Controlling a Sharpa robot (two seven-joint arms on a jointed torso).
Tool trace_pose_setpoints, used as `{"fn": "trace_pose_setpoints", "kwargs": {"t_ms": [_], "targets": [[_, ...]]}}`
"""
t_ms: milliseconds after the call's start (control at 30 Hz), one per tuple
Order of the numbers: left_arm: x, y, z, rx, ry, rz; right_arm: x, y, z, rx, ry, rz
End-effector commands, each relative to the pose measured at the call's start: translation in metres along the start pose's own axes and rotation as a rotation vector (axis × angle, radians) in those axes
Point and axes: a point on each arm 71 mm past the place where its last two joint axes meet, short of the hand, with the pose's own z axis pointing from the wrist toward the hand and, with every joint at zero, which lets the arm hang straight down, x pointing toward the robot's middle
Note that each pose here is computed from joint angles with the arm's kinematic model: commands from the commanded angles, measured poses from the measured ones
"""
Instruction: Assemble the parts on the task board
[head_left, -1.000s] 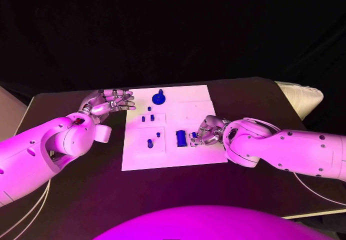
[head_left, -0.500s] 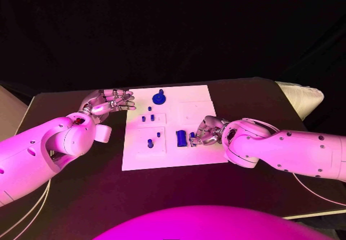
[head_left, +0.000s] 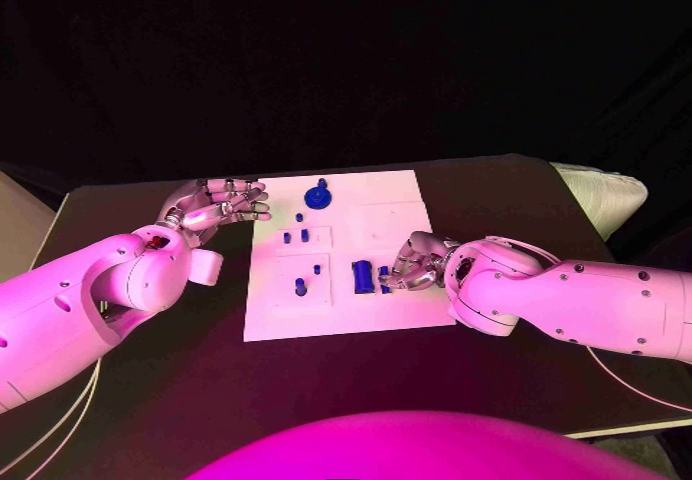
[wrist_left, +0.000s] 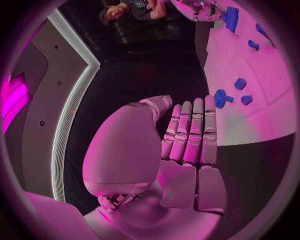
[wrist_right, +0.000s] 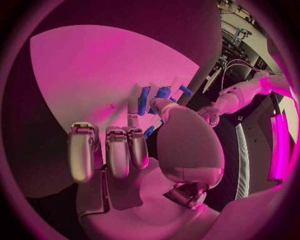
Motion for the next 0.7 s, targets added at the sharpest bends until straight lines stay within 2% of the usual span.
{"fn": "trace_pose_setpoints", "kwargs": {"t_ms": [33,233,367,533,700], "targets": [[0.0017,-0.0003,-0.0001,0.003,0.015,-0.008,0.001,0.0,0.0,-0.008,0.005,-0.022],[0.0018,-0.0003,0.0,0.002,0.015,-0.008,-0.002,0.0,-0.001,-0.018,-0.024,-0.025],[0.0021,-0.0002,0.0002,0.002,0.016,-0.008,-0.006,0.001,-0.004,-0.048,-0.079,-0.005],[0.0022,-0.0001,0.0004,0.003,0.016,-0.009,-0.016,0.002,-0.008,-0.146,-0.185,0.041],[0.0022,-0.0002,0.0004,0.005,0.016,-0.009,-0.024,0.0,-0.013,-0.238,-0.252,0.054]]}}
